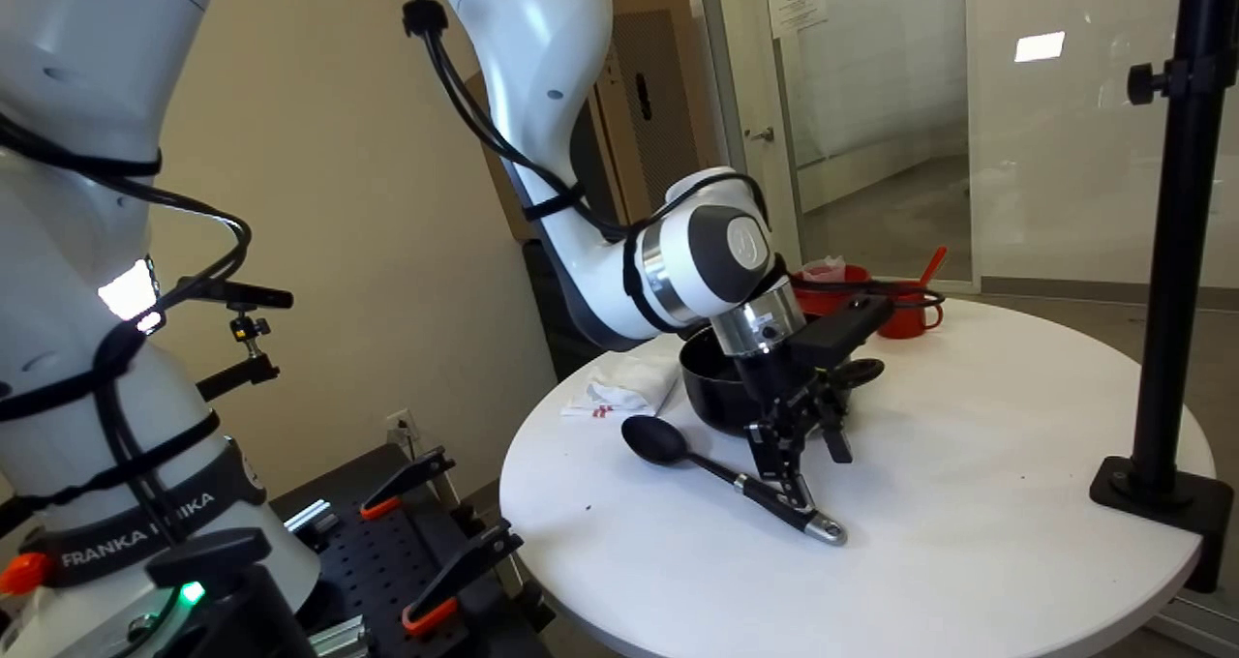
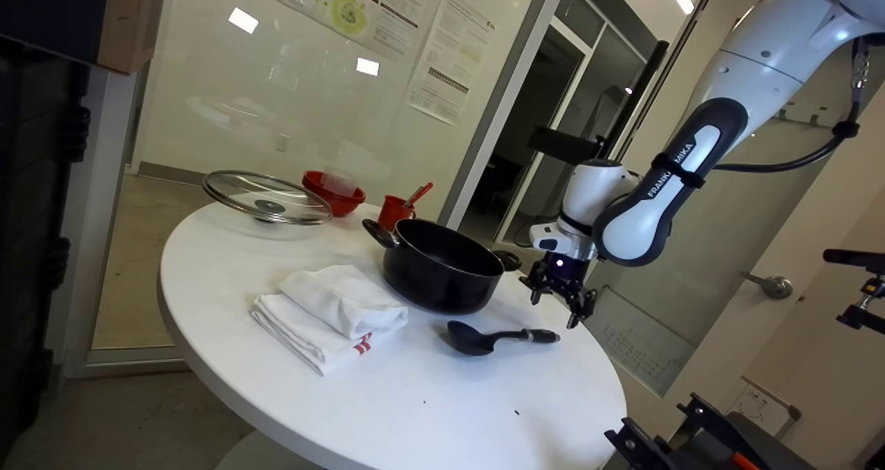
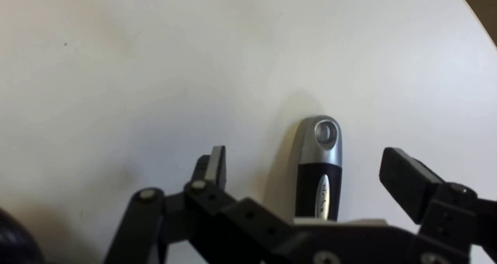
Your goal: Put the spoon in the pot
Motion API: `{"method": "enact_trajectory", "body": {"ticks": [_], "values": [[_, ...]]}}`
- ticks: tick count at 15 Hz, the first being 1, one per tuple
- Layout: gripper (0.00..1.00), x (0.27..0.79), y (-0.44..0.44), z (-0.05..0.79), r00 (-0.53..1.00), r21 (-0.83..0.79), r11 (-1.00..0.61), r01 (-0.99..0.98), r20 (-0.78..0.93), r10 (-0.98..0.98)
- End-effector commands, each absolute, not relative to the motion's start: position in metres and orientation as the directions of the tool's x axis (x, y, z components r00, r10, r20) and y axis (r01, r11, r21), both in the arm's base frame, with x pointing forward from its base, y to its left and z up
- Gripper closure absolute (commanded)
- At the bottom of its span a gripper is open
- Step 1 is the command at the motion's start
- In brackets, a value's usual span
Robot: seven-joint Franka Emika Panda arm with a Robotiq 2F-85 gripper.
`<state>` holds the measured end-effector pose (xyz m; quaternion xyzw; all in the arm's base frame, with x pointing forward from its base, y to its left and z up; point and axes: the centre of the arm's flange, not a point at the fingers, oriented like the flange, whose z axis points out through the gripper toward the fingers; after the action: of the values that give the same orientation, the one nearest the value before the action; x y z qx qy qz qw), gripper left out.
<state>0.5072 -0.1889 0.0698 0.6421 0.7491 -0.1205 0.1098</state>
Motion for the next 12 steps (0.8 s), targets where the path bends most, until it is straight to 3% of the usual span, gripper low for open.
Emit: {"method": "enact_trajectory", "body": {"ticks": [1, 8, 10, 12], "values": [[0.00, 0.498, -0.182, 0.066, -0.047, 0.003, 0.050, 0.999, -0.276, 0.960], [0.01, 0.486, -0.173, 0.053, 0.014, 0.013, -0.012, 1.000, -0.180, 0.984], [0.26, 0.487, -0.175, 0.052, 0.014, 0.018, -0.011, 1.000, -0.166, 0.986], [0.38, 0.488, -0.179, 0.052, 0.012, 0.024, -0.008, 1.000, -0.170, 0.985]]}}
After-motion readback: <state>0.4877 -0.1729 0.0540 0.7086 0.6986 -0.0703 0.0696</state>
